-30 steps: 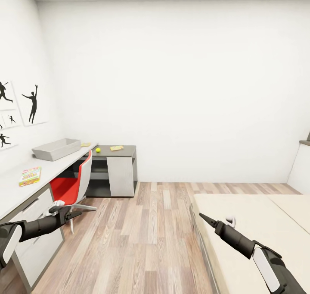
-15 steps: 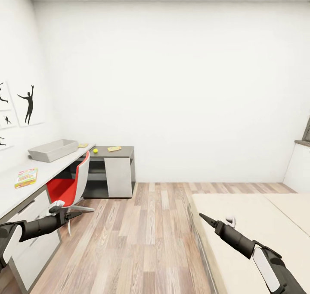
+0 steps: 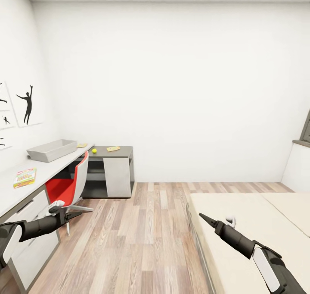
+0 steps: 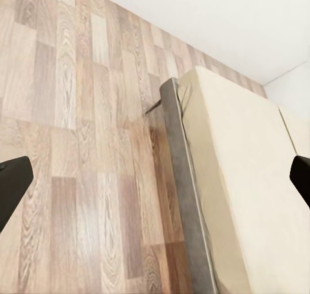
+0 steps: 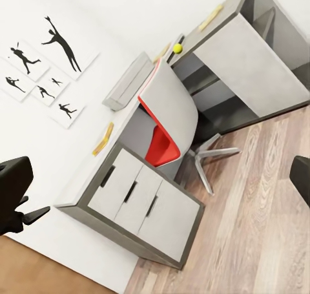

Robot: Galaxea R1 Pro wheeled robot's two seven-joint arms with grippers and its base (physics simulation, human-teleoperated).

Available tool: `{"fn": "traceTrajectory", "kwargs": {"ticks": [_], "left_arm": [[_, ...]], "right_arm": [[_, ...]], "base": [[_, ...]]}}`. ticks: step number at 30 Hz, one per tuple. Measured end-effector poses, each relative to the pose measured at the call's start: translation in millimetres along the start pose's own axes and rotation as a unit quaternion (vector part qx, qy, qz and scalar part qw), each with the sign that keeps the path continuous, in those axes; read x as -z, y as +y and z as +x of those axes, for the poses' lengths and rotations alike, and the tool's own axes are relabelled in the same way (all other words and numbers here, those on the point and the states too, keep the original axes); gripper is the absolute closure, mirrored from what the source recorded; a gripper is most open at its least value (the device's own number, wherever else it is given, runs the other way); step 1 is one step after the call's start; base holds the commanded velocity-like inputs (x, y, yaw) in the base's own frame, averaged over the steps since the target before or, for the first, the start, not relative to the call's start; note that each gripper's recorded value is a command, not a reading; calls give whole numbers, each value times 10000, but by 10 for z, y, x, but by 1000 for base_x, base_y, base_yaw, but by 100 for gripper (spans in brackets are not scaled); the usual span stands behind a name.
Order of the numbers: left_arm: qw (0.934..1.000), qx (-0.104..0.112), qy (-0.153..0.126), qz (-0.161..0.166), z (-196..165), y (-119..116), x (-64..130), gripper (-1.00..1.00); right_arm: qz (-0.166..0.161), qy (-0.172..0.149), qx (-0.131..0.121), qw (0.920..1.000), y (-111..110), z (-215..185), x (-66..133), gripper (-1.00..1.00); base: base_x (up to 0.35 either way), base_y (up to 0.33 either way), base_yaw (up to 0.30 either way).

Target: Put all the toys in the child's room - the three board games (two on the bed and one on the table), the two jigsaw puzzles on the table, and the tennis ball on the table - inside the toy box on the table in the child's room.

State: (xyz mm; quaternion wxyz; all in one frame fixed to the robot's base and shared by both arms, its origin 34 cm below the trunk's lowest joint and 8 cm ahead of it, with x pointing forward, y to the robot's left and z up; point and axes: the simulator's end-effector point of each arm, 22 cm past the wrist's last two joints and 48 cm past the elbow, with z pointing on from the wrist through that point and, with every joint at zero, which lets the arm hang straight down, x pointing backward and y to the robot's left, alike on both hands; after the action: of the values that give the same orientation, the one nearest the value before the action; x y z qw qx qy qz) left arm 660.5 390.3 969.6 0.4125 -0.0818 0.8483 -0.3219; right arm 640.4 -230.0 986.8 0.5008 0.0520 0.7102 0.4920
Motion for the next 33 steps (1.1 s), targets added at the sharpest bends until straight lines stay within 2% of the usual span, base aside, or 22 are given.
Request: {"fn": "traceTrajectory", "kwargs": {"ticks": [33], "left_arm": [[10000,0,-1,0,-1,0,1,-100]], "right_arm": [[4,-1,-2,10000,-1,1,-1,-100]], "base": [[-17,-2,0]]}}
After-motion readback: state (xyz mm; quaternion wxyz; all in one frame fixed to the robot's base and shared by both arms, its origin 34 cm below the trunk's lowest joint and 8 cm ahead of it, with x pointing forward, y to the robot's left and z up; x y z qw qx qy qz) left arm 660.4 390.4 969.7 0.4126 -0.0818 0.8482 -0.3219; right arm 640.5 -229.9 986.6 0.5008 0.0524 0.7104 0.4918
